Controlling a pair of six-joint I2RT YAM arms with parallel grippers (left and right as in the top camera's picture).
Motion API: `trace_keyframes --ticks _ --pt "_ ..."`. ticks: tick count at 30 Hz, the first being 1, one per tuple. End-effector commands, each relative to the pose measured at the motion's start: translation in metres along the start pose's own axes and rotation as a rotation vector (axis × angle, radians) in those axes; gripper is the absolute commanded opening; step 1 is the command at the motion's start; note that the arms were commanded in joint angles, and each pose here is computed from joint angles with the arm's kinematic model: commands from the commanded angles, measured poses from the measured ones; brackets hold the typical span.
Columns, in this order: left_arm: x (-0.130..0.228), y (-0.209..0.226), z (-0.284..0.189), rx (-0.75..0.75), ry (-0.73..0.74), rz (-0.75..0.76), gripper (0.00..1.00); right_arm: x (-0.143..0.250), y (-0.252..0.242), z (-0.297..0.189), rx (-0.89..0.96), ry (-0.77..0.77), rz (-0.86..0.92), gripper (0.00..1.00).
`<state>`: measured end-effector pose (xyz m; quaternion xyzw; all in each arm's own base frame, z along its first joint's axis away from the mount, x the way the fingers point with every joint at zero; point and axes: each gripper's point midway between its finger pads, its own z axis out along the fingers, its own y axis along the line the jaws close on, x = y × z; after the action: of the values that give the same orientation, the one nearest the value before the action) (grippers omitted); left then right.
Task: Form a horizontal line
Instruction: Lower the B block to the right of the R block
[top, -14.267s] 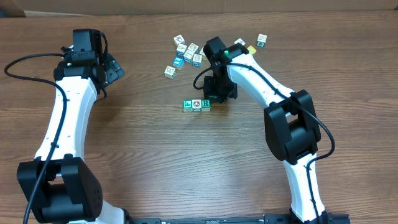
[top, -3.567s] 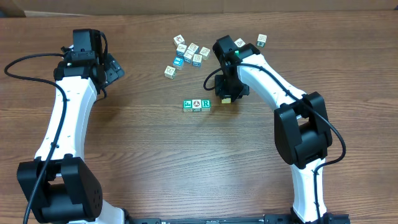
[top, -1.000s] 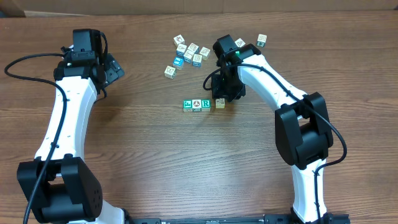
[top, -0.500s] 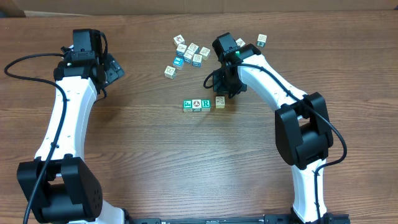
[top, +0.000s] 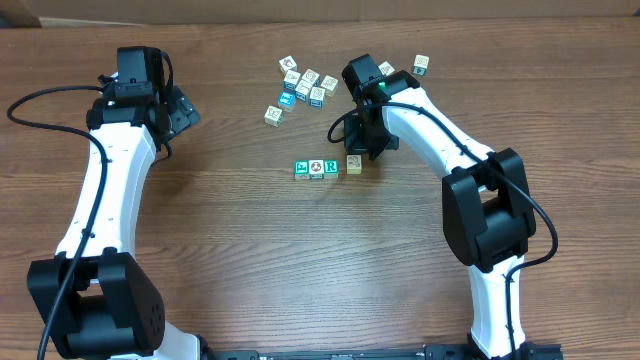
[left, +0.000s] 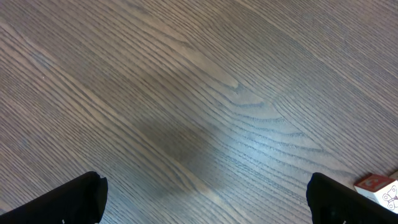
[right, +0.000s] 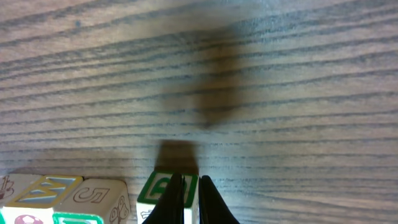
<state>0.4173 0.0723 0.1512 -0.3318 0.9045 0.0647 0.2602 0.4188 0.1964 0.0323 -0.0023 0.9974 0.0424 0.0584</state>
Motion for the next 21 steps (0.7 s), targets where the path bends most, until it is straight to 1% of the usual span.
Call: trace_keyframes --ticks 1,7,11,18,21 --pt "-0.001 -0.004 -0.003 0.011 -0.006 0.005 1.0 0.006 0.005 0.001 -0.017 0.02 0.005 0.06" --pt "-0.001 -0.004 -0.003 0.011 -0.006 0.005 1.0 0.007 0.005 0.001 -0.017 0.027 0.005 0.05" --pt "-0.001 -0.004 -0.003 0.011 -0.006 0.005 1.0 0.013 0.01 0.001 -0.051 0.053 0.005 0.06" --pt "-0.001 -0.004 -0.003 0.011 -0.006 0.005 1.0 0.018 0.008 0.001 -0.042 0.074 0.007 0.06" --pt "-0.001 -0.004 -0.003 0.012 -0.006 0.005 0.99 0.014 0.009 0.001 -0.044 0.06 0.006 0.06"
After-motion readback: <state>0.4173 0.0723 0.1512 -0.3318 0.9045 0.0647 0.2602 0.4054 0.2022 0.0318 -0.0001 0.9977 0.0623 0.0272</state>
